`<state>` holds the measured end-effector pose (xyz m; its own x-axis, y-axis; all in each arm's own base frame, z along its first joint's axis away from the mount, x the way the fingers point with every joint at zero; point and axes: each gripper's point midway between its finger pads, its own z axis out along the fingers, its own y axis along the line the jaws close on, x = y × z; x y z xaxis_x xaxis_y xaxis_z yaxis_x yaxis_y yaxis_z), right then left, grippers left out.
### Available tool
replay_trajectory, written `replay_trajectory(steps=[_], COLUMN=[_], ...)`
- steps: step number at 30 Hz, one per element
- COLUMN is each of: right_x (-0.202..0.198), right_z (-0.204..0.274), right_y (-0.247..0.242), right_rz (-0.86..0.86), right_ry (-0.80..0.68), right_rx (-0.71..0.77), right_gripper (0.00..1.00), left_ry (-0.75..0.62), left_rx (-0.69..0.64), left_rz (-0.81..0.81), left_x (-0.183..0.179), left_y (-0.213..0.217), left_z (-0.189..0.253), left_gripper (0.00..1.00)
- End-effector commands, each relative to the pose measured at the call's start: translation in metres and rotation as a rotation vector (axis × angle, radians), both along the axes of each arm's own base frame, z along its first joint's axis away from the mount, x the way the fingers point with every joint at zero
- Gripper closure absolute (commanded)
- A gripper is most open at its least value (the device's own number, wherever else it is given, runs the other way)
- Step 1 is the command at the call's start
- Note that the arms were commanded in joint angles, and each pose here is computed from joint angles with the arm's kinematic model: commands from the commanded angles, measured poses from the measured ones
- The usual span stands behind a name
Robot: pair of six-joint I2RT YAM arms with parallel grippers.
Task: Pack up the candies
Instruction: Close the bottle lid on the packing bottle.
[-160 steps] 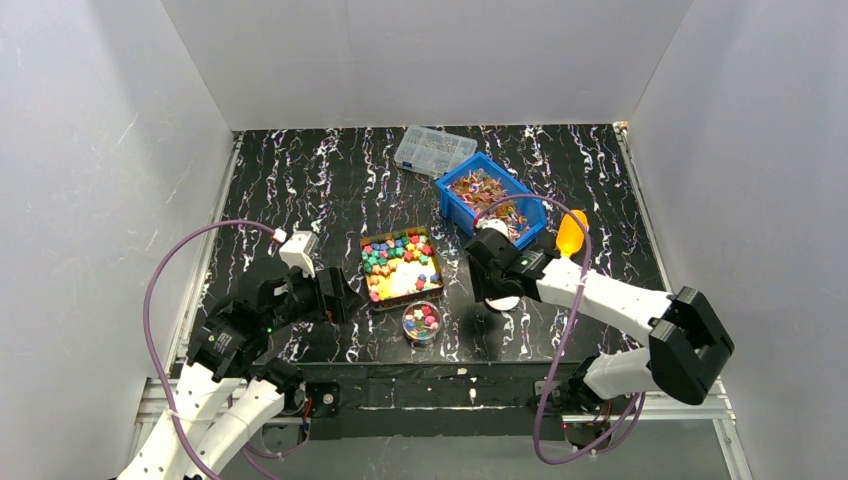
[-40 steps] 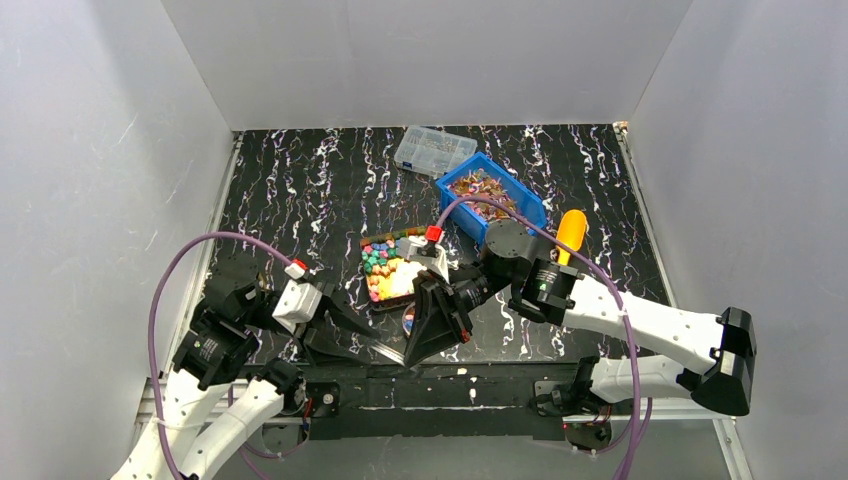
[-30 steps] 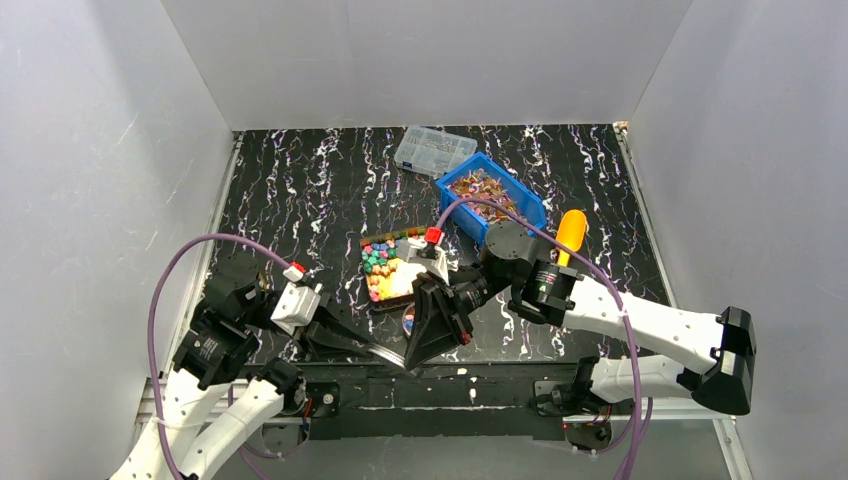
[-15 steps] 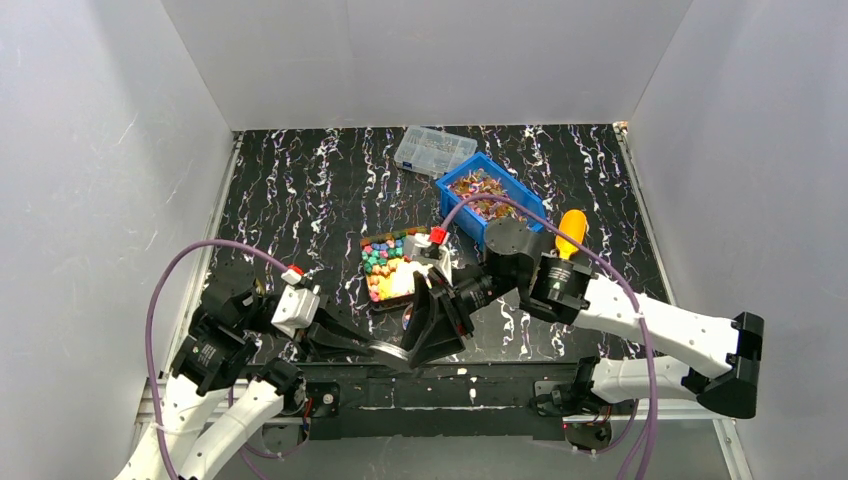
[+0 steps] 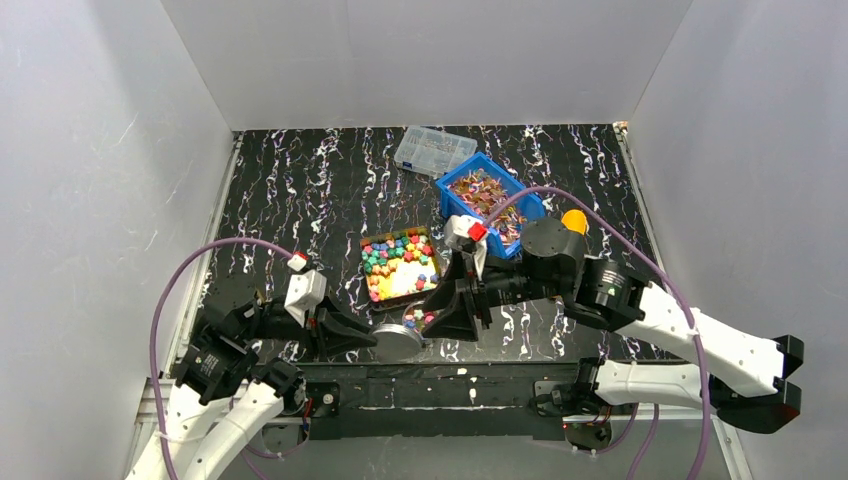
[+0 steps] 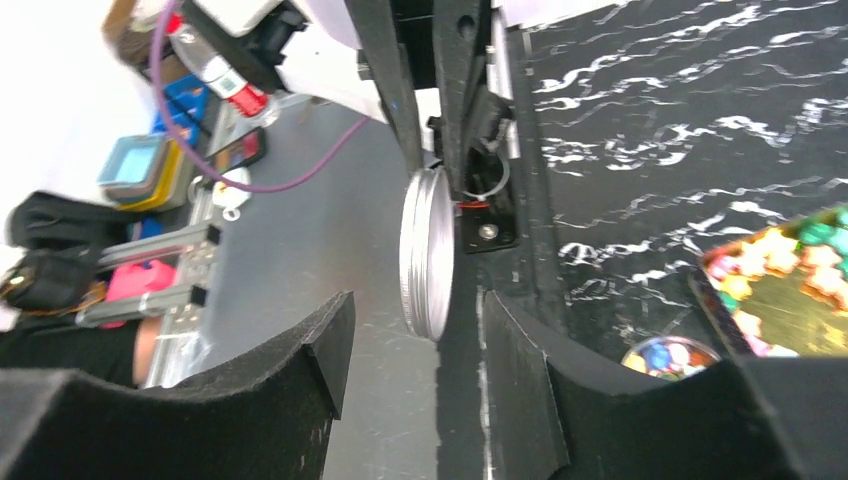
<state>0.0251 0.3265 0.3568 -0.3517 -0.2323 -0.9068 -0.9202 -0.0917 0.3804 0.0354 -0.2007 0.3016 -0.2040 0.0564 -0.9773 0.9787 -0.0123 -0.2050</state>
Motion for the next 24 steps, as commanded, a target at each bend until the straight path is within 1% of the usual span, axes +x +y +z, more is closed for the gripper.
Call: replay_trajectory(steps=[1,6,12,16,20,24], right_x=[0.028,0.038,0.044,0.046,0.046,0.051], right_z=[-0.003,-0.011,-0.023,-0.025,-0.027,-0.033], right_y=[-0.008,-0.006,0.005,0.011,0.016,0.016], right_rz=[-0.173,-0.238,-0.276,-0.287,-0.293,-0.327], right_ry=[-0.096,-0.088,-0.024,0.020,0.054,0.064], right_rx=[0.033,0.056,0.054,0.085,0.101,0.091], right_gripper=[0.41,0.43,0.45,0.44,0.45,0.45], left_ry=[0.167,0.318,0.488,0.592,0.667,0.705], left_rx=[-0.001,-0.015,-0.038,-0.048,-0.052,-0.072], left_rz=[0.115,0.194,0.278,0.299,0.302,0.312], left_x=[0.014,0.022,0.031,0.033,0.032,0.031], left_y=[-0.003,-0.004,-0.005,-0.007,-0.008,-0.007], left_z=[-0.006,-0.010,-0.016,-0.022,-0.027,-0.023], left_gripper=[1.00,1.00,1.00,1.00,1.00,1.00])
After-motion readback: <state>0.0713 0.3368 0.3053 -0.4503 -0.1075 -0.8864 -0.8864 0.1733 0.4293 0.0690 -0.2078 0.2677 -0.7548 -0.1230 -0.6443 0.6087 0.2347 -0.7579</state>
